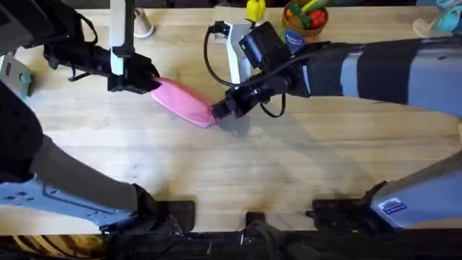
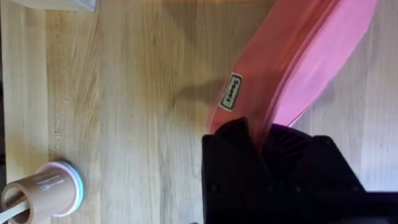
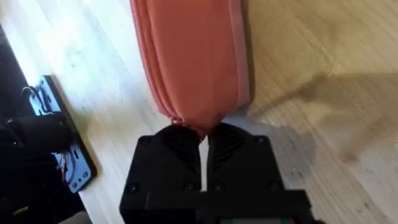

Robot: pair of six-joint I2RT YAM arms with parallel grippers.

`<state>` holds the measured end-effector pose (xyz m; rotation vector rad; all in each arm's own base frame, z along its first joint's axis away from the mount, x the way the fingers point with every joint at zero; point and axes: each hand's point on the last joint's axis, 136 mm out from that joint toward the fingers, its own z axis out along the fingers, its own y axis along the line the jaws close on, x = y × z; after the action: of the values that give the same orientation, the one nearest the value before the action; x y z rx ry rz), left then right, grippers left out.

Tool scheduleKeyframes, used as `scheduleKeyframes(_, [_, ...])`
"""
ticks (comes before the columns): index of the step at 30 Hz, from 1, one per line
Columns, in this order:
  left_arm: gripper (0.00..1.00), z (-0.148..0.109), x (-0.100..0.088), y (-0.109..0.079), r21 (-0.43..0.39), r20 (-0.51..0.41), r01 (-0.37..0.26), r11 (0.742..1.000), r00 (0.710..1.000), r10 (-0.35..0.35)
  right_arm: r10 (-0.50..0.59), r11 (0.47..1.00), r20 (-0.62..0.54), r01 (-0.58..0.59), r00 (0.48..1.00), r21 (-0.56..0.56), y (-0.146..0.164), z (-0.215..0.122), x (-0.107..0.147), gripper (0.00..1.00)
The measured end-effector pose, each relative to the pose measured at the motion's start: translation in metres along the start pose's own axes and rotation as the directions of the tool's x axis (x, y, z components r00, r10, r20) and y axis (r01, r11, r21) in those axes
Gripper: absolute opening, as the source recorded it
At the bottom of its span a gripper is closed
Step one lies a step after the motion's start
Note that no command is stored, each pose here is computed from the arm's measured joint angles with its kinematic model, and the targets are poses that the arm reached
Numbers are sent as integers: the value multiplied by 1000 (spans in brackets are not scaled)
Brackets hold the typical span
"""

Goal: Unzip the bag, pick up the pens from the table one at a time and place them inside, then zip the bag closed.

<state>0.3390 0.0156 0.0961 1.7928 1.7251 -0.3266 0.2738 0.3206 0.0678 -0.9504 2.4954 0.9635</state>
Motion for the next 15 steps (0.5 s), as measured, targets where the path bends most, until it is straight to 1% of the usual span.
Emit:
scheduleKeyframes(7, [44,0,0,0,0,0,0,1000,1000,0,19,1000,-1,-19,1000,6,1,-3,0,41])
scheduleKeyframes(15, [44,3,-7,-3,17,18,1,1000,1000,-2,35,999,-5,-35,999,27,11,-28,3,34])
